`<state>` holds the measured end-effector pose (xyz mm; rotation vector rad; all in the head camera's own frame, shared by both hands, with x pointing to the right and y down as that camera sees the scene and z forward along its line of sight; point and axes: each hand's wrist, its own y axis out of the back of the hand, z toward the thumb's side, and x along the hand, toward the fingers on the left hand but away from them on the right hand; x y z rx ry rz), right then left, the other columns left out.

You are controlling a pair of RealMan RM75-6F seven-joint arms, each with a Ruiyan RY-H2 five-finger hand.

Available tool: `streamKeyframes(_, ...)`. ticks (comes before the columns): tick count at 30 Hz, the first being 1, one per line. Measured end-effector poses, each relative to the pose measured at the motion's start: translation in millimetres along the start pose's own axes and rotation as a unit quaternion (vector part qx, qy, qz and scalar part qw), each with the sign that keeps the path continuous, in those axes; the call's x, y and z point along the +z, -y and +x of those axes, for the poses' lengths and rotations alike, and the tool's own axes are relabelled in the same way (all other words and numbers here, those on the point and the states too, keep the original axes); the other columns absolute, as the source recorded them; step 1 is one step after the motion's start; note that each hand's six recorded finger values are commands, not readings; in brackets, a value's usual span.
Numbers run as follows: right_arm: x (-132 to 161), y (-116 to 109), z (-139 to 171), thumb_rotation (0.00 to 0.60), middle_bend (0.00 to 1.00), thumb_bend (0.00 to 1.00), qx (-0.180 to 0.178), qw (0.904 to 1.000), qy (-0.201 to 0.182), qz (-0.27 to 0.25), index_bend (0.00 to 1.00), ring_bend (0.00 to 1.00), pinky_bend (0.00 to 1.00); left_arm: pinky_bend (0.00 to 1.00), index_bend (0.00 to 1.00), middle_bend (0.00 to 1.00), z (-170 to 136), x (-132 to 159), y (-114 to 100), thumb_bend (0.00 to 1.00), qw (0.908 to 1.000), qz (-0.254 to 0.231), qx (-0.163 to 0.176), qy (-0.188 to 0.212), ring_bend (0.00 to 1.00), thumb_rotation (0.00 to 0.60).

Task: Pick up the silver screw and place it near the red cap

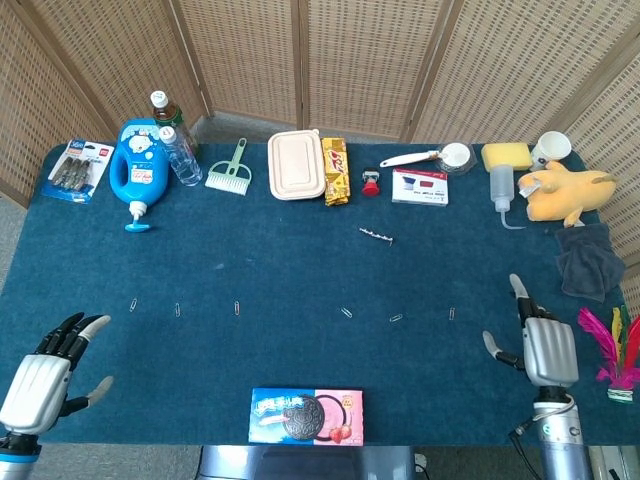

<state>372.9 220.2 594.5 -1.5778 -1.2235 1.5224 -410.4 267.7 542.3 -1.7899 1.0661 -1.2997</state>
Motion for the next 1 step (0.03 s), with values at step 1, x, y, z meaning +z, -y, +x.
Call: streamKeyframes(1, -1.0, -0.1, 1.2, 0.427, 0.27, 0.33, 0.0, 1.0, 0.002, -0.001, 0.0, 0.4, 0.48, 0.18, 0.13, 0.18, -0.1, -0.1, -0.1, 0.42, 1.0, 0.0, 0.0, 0.0, 0.1, 0.6)
